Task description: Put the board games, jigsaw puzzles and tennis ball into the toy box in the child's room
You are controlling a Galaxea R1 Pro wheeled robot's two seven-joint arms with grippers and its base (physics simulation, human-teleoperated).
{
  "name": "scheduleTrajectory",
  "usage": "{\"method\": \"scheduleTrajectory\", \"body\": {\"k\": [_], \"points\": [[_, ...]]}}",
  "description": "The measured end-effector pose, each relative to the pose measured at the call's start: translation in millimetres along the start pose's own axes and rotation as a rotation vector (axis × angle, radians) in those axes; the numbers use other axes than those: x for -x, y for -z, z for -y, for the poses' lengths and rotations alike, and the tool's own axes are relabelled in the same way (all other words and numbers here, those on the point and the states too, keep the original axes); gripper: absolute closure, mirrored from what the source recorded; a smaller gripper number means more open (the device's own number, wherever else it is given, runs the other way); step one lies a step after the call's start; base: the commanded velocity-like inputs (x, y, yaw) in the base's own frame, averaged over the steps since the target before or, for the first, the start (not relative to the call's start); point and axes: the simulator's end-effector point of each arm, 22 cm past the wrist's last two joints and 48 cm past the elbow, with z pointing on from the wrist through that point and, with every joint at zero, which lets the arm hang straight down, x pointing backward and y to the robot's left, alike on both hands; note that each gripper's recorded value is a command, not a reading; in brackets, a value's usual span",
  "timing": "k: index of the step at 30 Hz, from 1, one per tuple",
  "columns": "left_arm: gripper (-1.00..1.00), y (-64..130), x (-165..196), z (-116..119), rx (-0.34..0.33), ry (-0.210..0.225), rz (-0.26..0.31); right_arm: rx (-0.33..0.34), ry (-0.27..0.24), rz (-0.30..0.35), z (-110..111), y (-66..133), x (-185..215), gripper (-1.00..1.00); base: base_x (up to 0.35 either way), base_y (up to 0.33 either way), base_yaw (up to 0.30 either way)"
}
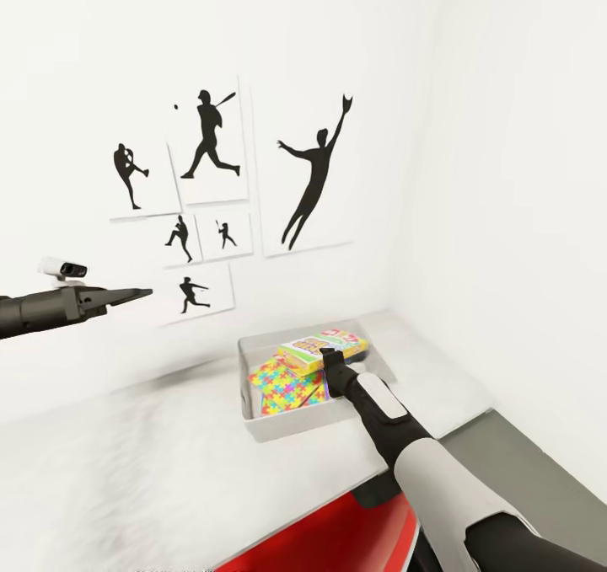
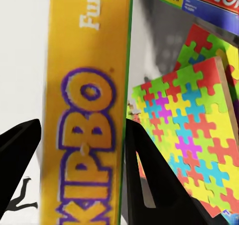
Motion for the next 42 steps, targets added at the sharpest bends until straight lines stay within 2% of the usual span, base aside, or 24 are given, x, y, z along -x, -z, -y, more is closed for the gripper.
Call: {"method": "scheduleTrajectory", "body": {"k": [11, 30, 36, 42], "points": [[-1.0, -0.8, -3.8, -6.5, 0.004, 0.012, -0.002, 0.002, 0.007, -0.002, 0.1, -3.2, -1.5, 1.0, 0.0, 0.0, 0.154], [-1.0, -1.2, -4.4, -7.2, 0.004, 0.013, -0.003, 0.005, 0.011, 0.018, -0.8, -3.3, 2.8, 1.0, 0.0, 0.0, 0.007], [-1.0, -1.3, -4.4, -7.2, 0.004, 0.013, -0.003, -0.008, 0.002, 0.067, 3.0, -3.3, 14.0, 1.0, 0.0, 0.0, 0.0], [-1.0, -1.4, -4.4, -7.2, 0.003, 0.013, -0.003, -0.013, -0.001, 0.074, 4.1, -3.3, 15.4, 1.0, 0.0, 0.0, 0.0]]}}
